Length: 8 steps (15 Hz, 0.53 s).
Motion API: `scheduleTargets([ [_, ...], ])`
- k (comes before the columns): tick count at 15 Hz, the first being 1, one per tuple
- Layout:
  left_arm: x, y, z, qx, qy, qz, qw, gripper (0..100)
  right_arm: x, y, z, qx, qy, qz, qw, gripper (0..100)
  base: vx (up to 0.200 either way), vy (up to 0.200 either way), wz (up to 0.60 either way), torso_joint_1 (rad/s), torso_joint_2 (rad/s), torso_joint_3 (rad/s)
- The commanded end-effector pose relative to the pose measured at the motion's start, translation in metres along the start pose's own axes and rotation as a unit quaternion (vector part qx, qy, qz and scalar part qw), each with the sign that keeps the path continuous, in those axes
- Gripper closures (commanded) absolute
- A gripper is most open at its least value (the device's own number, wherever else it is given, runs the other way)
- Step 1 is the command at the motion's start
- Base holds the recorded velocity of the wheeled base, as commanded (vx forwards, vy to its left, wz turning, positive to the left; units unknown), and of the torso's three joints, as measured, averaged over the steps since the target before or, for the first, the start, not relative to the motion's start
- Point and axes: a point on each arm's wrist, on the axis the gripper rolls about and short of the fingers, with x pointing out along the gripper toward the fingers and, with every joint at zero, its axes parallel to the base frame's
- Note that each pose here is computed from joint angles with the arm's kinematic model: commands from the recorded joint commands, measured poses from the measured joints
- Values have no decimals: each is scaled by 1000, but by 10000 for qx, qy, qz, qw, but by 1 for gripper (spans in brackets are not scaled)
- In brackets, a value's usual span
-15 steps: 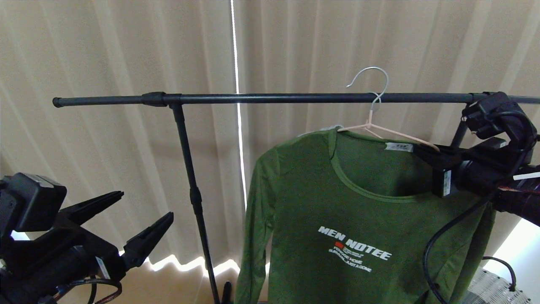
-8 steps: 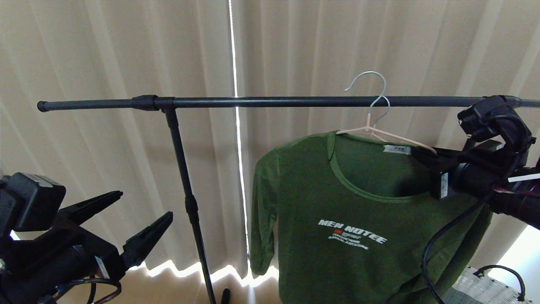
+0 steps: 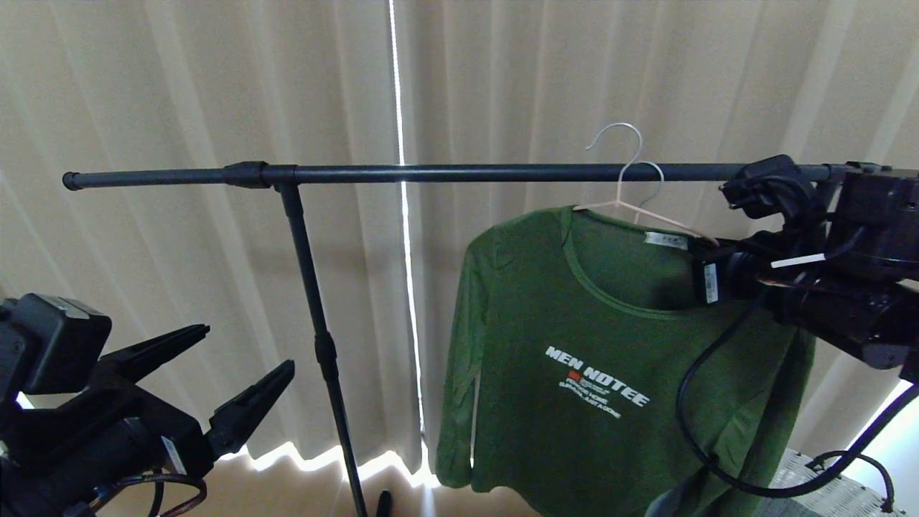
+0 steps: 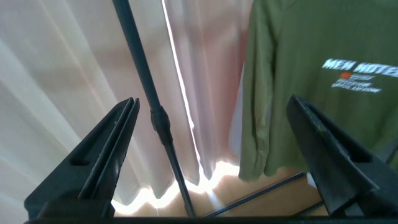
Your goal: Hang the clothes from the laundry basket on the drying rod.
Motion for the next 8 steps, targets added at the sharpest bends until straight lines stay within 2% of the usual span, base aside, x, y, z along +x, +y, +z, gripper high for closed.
scheduleTargets([
  [1,0,0,0,-1,-10,1,10000,0,26,13,-13,-45,321,-48,9995,100,0,0,0,0,0,0],
  [8,0,0,0,92,-2,0,10000,0,29,44,-19,-249,440,351,9981,100,0,0,0,0,0,0],
])
